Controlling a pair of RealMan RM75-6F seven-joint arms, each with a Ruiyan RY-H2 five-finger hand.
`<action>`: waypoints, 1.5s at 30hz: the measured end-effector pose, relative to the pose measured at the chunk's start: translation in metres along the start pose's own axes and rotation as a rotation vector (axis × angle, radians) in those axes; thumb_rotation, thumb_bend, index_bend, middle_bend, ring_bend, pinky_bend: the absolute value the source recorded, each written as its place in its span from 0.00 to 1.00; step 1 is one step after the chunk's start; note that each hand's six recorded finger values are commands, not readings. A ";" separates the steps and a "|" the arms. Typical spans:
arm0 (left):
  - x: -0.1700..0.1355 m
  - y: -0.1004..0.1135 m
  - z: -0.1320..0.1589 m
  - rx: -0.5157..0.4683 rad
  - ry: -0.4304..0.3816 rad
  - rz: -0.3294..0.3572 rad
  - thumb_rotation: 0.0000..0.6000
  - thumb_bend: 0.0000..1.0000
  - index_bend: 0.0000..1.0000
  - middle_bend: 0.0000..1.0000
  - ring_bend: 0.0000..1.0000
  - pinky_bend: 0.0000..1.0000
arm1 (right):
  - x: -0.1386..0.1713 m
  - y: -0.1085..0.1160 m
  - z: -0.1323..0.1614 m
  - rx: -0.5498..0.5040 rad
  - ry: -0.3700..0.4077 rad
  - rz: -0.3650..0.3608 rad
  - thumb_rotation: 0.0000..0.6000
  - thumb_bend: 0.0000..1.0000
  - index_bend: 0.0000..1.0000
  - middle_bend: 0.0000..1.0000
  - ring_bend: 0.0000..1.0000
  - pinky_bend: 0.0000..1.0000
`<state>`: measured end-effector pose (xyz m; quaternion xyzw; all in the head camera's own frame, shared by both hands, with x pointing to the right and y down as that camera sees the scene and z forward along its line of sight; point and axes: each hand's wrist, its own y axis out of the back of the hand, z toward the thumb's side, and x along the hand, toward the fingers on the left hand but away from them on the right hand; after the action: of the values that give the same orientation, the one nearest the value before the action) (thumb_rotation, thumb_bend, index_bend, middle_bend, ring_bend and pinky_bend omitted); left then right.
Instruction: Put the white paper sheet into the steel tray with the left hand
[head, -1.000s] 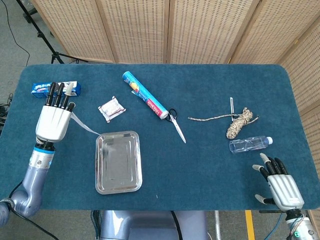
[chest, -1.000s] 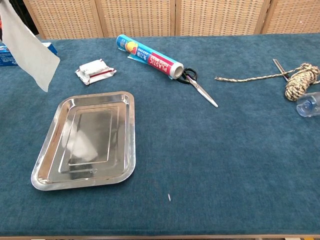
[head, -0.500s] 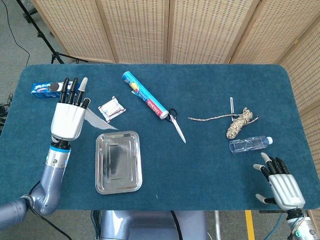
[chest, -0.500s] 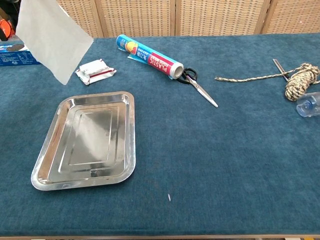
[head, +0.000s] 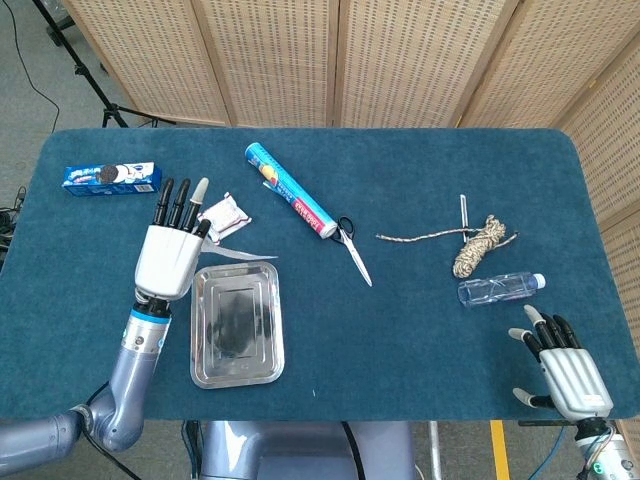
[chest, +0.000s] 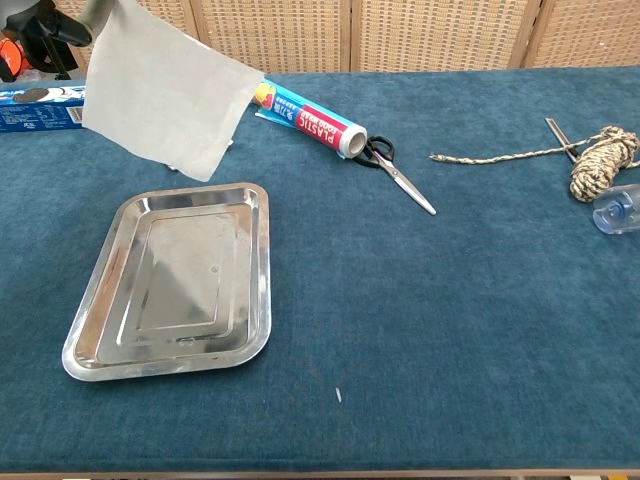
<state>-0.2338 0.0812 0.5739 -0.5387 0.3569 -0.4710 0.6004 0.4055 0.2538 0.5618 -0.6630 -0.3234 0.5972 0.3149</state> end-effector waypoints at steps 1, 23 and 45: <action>-0.002 0.000 0.004 -0.003 -0.004 -0.006 1.00 0.59 0.73 0.12 0.00 0.00 | 0.000 0.000 0.000 -0.001 0.000 0.000 1.00 0.00 0.23 0.00 0.00 0.00; -0.039 -0.017 0.044 -0.068 -0.090 -0.211 1.00 0.59 0.73 0.12 0.00 0.00 | 0.001 0.003 -0.001 -0.008 -0.003 -0.003 1.00 0.00 0.23 0.00 0.00 0.00; -0.060 -0.026 0.084 -0.109 -0.398 -0.237 1.00 0.60 0.73 0.12 0.00 0.00 | 0.001 0.005 -0.003 -0.014 -0.007 -0.006 1.00 0.00 0.23 0.00 0.00 0.00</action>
<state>-0.1781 0.1649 0.6083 -0.6909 0.1906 -0.4028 0.5693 0.4088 0.2518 0.5569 -0.6620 -0.3307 0.5963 0.3112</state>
